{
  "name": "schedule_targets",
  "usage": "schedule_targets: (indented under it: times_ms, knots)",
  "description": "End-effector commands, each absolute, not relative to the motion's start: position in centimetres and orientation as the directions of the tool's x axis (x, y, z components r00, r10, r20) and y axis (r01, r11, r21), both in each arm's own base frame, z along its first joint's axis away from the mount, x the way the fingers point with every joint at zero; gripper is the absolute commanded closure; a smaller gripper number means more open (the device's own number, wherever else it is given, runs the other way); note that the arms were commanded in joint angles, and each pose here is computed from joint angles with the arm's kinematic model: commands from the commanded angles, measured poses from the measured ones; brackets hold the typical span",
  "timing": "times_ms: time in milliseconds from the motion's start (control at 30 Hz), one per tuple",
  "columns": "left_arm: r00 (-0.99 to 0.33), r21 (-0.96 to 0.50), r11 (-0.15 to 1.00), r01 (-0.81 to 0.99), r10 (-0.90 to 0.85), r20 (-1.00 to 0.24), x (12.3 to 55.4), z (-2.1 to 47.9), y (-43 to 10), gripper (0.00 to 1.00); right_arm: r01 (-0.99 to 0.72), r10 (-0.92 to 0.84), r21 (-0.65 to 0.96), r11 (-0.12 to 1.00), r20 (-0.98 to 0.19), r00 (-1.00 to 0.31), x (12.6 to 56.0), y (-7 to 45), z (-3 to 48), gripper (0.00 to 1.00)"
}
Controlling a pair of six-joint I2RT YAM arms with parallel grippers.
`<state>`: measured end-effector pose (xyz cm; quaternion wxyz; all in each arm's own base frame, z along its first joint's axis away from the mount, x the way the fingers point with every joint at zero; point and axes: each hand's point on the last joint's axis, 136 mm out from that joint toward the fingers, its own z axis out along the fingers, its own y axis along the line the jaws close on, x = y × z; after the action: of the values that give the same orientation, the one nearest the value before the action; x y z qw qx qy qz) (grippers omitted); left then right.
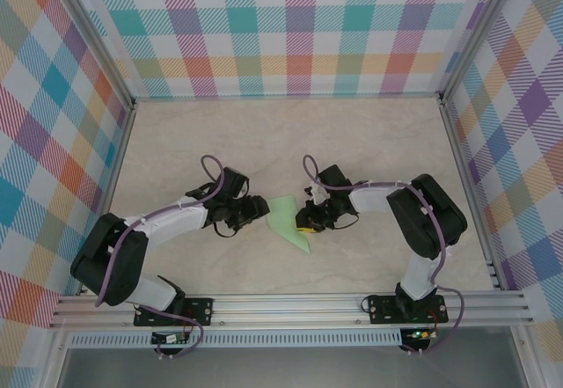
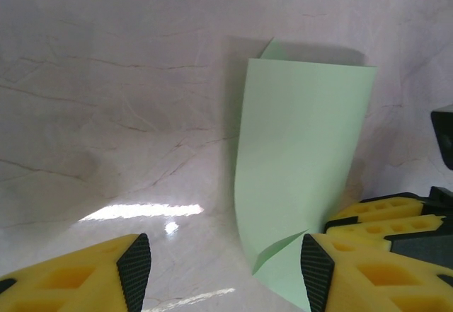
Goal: Fold a paper plane with a square sheet of paper (pick it up from the middle)
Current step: Fold the wing for the fifth time at the center of the table.
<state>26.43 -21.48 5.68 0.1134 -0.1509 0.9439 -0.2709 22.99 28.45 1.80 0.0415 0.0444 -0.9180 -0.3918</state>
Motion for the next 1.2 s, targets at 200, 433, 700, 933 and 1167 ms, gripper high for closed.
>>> schedule_targets:
  times_ms: [200,433,700,933,1167]
  knots:
    - [-0.925,-0.617,0.748,-0.244,-0.371,-0.084,27.6,6.1,-24.0,0.40,-0.011,-0.105,0.727,0.687,0.084,-0.991,22.5,27.9,0.0,0.81]
    - [-0.920,-0.634,0.723,-0.275,-0.390,-0.046,27.9,5.0,-25.0,0.43,-0.003,-0.097,0.711,0.703,0.092,-0.991,22.3,27.6,-0.6,0.81]
    - [-0.920,-0.648,0.706,-0.285,-0.391,-0.021,28.3,4.0,-26.0,0.54,0.010,-0.091,0.696,0.718,0.108,-0.990,22.1,27.3,-1.3,0.81]
    - [-0.919,-0.664,0.693,-0.281,-0.394,-0.023,28.7,3.9,-26.4,0.59,0.012,-0.087,0.684,0.729,0.110,-0.990,22.0,27.0,-1.7,0.81]
    - [-0.917,-0.681,0.680,-0.272,-0.398,-0.031,29.4,4.0,-26.8,0.65,0.010,-0.093,0.676,0.737,0.116,-0.989,21.9,26.8,-2.0,0.81]
